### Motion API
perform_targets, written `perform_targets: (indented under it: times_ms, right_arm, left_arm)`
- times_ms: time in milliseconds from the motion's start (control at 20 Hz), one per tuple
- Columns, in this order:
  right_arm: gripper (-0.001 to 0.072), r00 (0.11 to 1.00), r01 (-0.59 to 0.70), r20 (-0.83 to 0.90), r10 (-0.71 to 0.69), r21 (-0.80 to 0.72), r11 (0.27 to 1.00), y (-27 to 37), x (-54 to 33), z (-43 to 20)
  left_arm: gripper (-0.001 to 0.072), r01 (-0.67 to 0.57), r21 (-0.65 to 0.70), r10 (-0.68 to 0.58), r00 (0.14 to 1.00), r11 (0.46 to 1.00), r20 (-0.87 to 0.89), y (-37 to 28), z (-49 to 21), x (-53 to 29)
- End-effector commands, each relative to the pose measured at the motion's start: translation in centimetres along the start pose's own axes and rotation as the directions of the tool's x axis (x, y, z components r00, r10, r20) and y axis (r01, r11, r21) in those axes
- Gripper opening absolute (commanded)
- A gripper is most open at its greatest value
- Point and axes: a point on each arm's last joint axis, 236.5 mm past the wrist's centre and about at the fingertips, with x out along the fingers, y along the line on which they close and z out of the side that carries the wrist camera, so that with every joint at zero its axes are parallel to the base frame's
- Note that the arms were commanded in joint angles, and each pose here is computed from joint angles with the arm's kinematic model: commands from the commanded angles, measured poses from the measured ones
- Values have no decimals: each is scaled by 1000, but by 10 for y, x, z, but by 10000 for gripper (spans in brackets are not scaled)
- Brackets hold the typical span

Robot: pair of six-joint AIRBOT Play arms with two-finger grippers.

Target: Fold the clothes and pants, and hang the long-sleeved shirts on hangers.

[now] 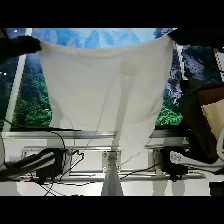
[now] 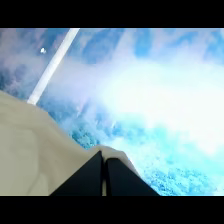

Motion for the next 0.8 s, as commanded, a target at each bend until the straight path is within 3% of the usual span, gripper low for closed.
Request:
perform_targets:
  times_ms: [0,200,400,550,650,700,750]
  right_arm:
    - [10,988,69,-142,-59,63,996,-62,90,-52]
    - [10,965,179,-208,-161,71,981,-104,114,-80]
    - [10,906,186,-389,-168,10,982,-106,100,-123]
    - [10,841,165,-528,-120,39,986,-98,89,-161]
    - [10,794,164,-600,-91,68,984,-96,86,-193]
    - [69,785,179,-614,-84,95,979,-97,88,-204]
    - [382,784,199,-615,-85,119,973,-99,91,-211]
  left_arm:
    - [19,16,-49,-23,988,999,-153,11,-61,72]
    - [18,-7,-64,-6,982,998,-188,27,-77,82]
    - [18,1,-15,-6,949,1000,-316,32,-108,73]
    - [17,45,17,-30,856,999,-516,30,-162,62]
    - [19,62,-32,-69,785,998,-615,26,-195,61]
    - [45,59,-55,-80,766,997,-638,26,-206,65]
    - [245,50,-76,-88,754,996,-651,26,-213,68]
